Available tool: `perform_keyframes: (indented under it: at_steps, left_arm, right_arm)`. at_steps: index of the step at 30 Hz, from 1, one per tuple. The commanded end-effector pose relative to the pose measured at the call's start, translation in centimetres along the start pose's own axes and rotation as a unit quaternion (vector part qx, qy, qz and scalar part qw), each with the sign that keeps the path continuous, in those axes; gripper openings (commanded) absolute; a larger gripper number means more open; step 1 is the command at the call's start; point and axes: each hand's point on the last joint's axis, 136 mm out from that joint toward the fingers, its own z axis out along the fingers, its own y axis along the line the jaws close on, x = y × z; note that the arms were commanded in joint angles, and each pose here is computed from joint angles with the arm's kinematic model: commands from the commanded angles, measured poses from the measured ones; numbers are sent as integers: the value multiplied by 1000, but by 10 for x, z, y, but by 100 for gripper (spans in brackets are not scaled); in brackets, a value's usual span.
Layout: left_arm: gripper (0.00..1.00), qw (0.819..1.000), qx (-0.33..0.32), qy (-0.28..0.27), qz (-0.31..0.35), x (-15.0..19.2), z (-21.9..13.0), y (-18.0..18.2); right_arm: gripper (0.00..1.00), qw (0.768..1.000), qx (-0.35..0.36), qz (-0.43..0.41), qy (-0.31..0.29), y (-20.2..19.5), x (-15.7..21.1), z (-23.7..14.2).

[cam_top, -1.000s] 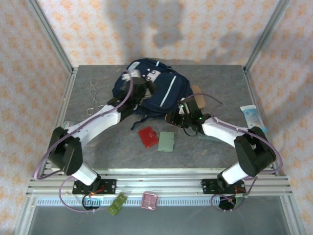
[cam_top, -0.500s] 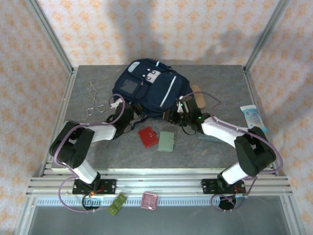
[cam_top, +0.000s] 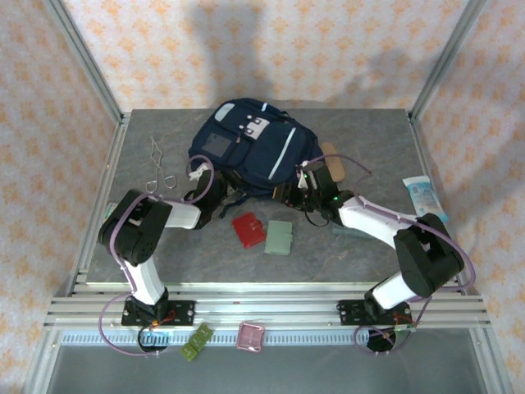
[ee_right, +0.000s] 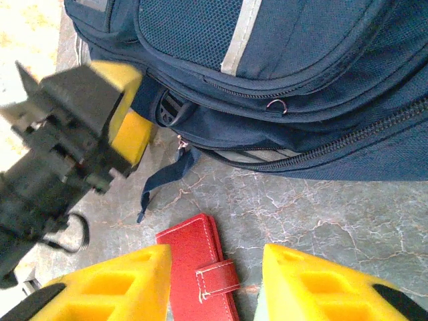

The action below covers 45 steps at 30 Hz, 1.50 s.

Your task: Pack books, pencil case, and school supplies into a backpack

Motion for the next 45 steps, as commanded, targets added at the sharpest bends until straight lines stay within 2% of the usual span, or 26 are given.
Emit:
perform_keyframes:
  at_steps: [1,3,5,8,15,19,26,29,38,42,45]
  left_arm:
    - [68,999,-27,26,1,5,19,14]
    - [56,1000,-18,26,-1,0,21,8]
    - [30,999,-17,42,-1,6,27,11]
    - [1,998,-10,55,-2,8,24,5]
    - [0,996,68,51,-39,-14,-15,-50]
    - [0,993,97,41,-52,-25,-37,-75]
    - [0,989,128,34,-71,-27,-54,-100]
    - [0,987,137,38,-80,-25,-57,-108]
    - [0,979,171,50,-96,-20,-64,-130]
    - [0,976,183,58,-100,-18,-66,-137]
    - [0,975,188,64,-98,-14,-68,-140]
  right_arm:
    - [40,1000,-19,-7,-8,12,-3,-3]
    - [39,1000,-20,-7,-7,13,-3,-4]
    - [38,1000,-19,-7,-5,12,-2,-4]
    - [36,1000,-14,-10,0,9,1,-2]
    - [33,998,-16,-54,42,23,24,14]
    - [39,996,-19,-74,43,37,25,25]
    - [43,997,-22,-78,-16,53,-9,40]
    - [43,996,2,-83,-42,49,-21,50]
    - [43,993,46,-62,-85,39,-39,72]
    - [37,993,41,-73,-89,52,-39,83]
    - [40,991,67,-58,-103,46,-46,89]
